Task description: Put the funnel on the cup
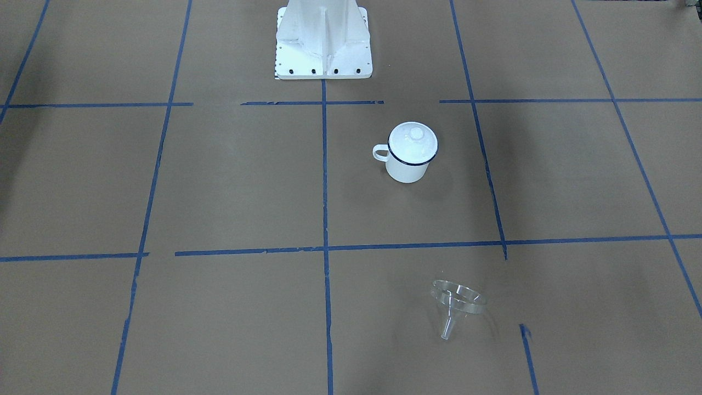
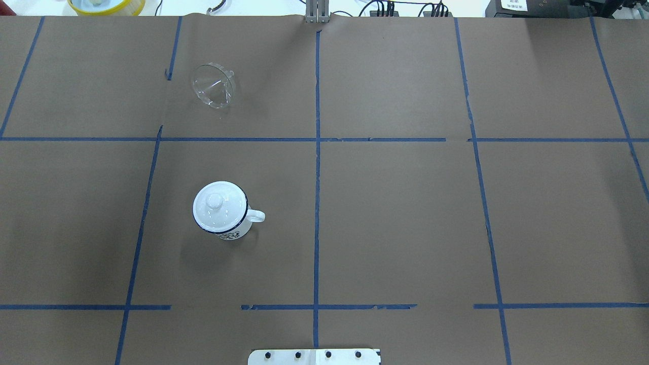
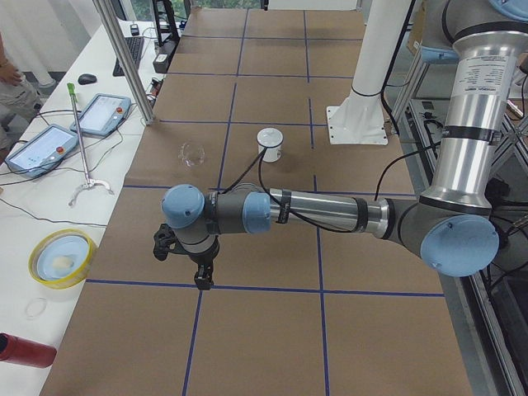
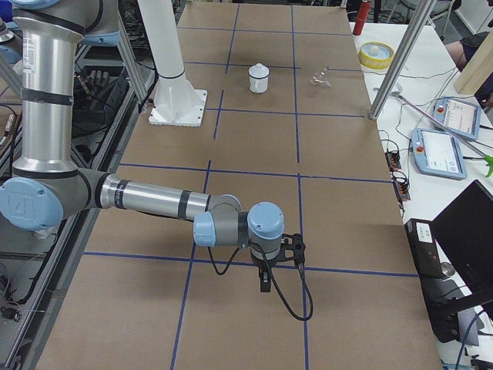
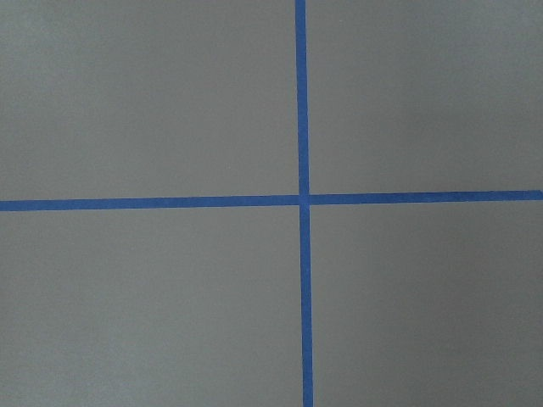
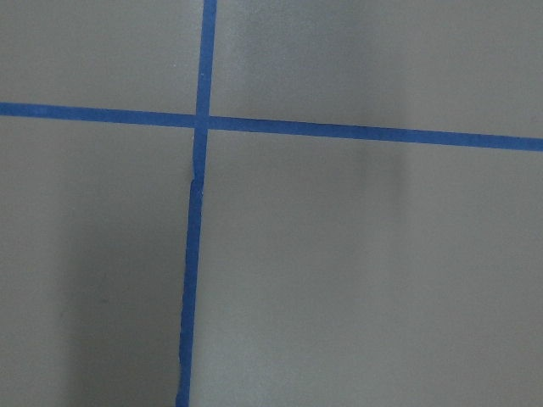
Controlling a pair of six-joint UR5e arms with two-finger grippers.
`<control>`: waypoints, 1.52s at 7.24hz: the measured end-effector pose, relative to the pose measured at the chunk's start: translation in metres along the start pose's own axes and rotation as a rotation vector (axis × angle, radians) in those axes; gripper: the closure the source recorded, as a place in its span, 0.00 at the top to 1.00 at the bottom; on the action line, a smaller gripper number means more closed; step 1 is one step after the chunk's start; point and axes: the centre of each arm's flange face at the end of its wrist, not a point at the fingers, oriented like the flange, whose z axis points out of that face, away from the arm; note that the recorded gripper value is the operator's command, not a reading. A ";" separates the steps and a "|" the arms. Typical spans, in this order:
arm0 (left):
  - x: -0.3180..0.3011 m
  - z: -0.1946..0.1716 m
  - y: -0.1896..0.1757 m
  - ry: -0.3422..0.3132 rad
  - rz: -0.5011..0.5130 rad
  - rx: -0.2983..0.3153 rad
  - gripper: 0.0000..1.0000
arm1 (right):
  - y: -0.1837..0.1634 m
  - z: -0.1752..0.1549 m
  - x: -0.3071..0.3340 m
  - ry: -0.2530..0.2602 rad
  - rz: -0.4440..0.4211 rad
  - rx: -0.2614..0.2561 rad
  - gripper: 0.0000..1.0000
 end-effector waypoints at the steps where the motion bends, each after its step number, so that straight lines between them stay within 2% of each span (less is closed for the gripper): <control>1: 0.000 -0.001 0.000 0.000 -0.001 0.001 1.00 | 0.000 0.000 0.000 0.000 0.000 0.000 1.00; 5: 0.000 -0.001 0.003 -0.003 -0.008 0.001 1.00 | 0.000 0.000 0.000 0.000 0.000 0.000 1.00; 8: 0.005 -0.003 0.020 -0.005 0.052 0.055 1.00 | 0.000 0.000 0.000 0.000 0.000 0.000 1.00; 11: 0.012 -0.004 0.022 -0.006 0.093 0.090 1.00 | 0.000 0.000 0.000 0.000 0.001 -0.001 1.00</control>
